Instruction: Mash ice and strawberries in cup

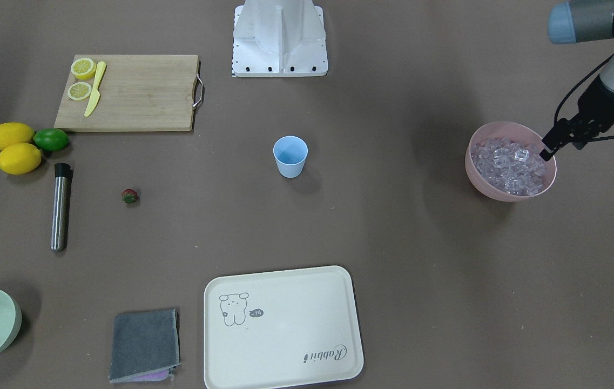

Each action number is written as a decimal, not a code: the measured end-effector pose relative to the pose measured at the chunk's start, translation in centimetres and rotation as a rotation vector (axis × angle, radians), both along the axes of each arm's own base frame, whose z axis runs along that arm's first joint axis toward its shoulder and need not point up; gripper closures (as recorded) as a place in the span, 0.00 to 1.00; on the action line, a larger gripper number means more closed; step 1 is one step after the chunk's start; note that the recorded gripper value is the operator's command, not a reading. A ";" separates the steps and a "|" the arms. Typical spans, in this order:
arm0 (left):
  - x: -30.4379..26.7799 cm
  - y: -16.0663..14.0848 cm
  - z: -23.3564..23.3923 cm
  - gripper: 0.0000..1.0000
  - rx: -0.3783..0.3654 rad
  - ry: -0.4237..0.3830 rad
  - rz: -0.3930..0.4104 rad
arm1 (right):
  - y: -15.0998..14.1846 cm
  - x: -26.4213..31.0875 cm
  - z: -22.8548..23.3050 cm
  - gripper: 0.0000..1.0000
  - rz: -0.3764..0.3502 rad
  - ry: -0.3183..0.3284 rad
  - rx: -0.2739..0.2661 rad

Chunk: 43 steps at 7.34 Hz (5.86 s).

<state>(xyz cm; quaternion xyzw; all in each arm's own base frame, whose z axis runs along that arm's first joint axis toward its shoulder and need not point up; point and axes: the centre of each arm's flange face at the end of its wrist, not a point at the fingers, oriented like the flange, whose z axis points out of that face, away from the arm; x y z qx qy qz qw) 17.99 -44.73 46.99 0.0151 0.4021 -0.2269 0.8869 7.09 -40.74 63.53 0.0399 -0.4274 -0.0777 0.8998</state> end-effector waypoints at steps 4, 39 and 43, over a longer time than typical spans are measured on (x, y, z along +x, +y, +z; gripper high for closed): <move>6.8 2.9 -0.5 0.06 -0.064 -0.043 -0.094 | 0.0 0.0 -0.1 0.00 0.002 -0.001 0.000; 37.7 4.2 -32.5 0.07 0.016 0.059 0.087 | 4.9 1.2 -0.6 0.00 0.043 -0.012 -0.028; 33.9 3.9 -33.5 0.08 0.091 0.033 0.132 | 5.3 1.2 -0.2 0.00 0.043 -0.014 -0.037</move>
